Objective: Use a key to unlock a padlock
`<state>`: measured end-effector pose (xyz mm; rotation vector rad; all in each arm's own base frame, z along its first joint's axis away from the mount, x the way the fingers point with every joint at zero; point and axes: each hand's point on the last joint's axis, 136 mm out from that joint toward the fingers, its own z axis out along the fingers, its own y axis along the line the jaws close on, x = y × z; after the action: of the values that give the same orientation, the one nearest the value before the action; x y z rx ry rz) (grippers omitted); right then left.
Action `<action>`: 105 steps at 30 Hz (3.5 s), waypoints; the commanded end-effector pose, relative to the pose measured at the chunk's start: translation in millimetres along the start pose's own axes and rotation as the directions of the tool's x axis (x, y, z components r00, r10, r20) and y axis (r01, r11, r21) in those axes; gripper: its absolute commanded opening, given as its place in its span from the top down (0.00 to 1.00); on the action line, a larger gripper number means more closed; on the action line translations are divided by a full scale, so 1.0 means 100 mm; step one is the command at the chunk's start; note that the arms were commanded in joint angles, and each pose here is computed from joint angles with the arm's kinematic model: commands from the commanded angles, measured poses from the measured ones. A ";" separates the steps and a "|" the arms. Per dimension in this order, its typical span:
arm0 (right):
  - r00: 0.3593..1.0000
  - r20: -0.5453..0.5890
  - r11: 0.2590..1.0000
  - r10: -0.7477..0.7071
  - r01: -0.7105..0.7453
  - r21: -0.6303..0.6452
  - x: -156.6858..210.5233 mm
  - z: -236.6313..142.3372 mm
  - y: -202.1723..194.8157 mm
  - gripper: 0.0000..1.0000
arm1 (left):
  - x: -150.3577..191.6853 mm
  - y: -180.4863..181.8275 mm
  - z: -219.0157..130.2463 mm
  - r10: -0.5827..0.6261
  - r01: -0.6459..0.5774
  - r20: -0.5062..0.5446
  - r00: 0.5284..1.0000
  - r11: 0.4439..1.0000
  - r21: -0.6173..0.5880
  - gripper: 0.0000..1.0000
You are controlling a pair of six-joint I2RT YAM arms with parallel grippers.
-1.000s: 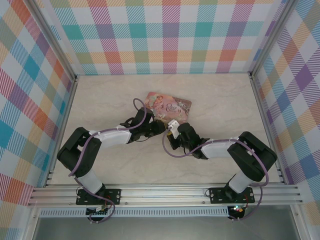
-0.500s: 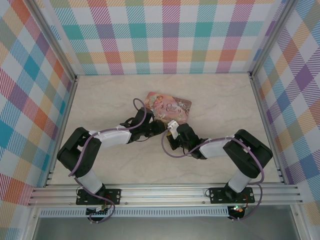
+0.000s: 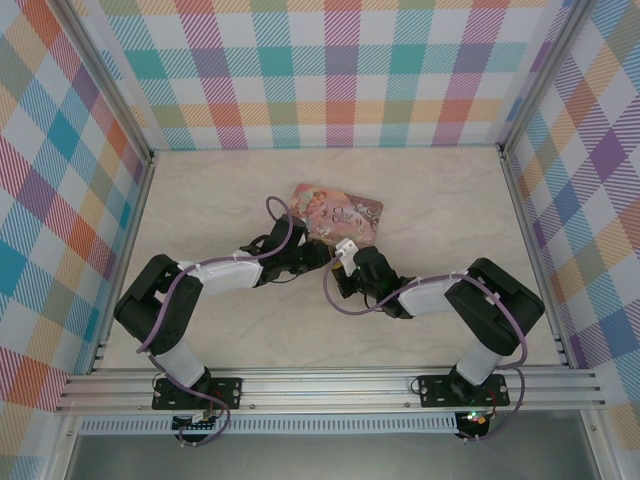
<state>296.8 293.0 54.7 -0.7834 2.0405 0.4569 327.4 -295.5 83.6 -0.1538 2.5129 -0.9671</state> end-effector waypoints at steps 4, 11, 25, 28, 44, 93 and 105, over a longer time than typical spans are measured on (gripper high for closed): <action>0.995 0.100 1.000 0.019 -0.017 -0.019 -0.28 0.00 0.05 1.00 | -0.08 -0.25 -0.11 0.015 -0.017 0.026 1.000 0.998 0.067 0.78; 0.989 0.143 0.999 0.028 -0.025 -0.023 -0.34 -0.03 0.05 1.00 | -0.07 -0.25 -0.11 0.014 -0.015 0.024 1.000 0.998 0.068 0.78; 0.968 0.252 0.999 -0.005 0.014 -0.034 -0.49 -0.07 0.07 1.00 | -0.08 -0.31 -0.16 0.002 -0.004 0.019 1.000 0.996 0.086 0.78; 0.960 0.280 0.999 -0.018 0.026 -0.026 -0.55 -0.10 0.05 1.00 | -0.08 -0.33 -0.18 0.003 -0.004 0.014 1.000 0.996 0.089 0.78; 0.947 0.320 0.990 -0.011 0.054 -0.127 -0.66 -0.22 0.02 1.00 | -0.05 -0.34 -0.20 0.011 -0.010 -0.006 1.000 0.997 0.083 0.78; 0.946 0.324 0.968 0.000 0.081 -0.236 -0.87 -0.16 0.01 1.00 | -0.03 -0.39 -0.17 0.020 -0.017 -0.029 0.999 0.994 0.107 0.78; 0.940 0.323 0.959 0.111 -0.016 -0.283 -0.93 -0.16 0.03 1.00 | 0.00 -0.31 -0.13 0.004 -0.002 -0.029 1.000 0.996 0.088 0.69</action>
<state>312.8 300.4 90.1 -0.7850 1.8816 0.7807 333.4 -297.9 109.2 -0.1736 2.4680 -1.0066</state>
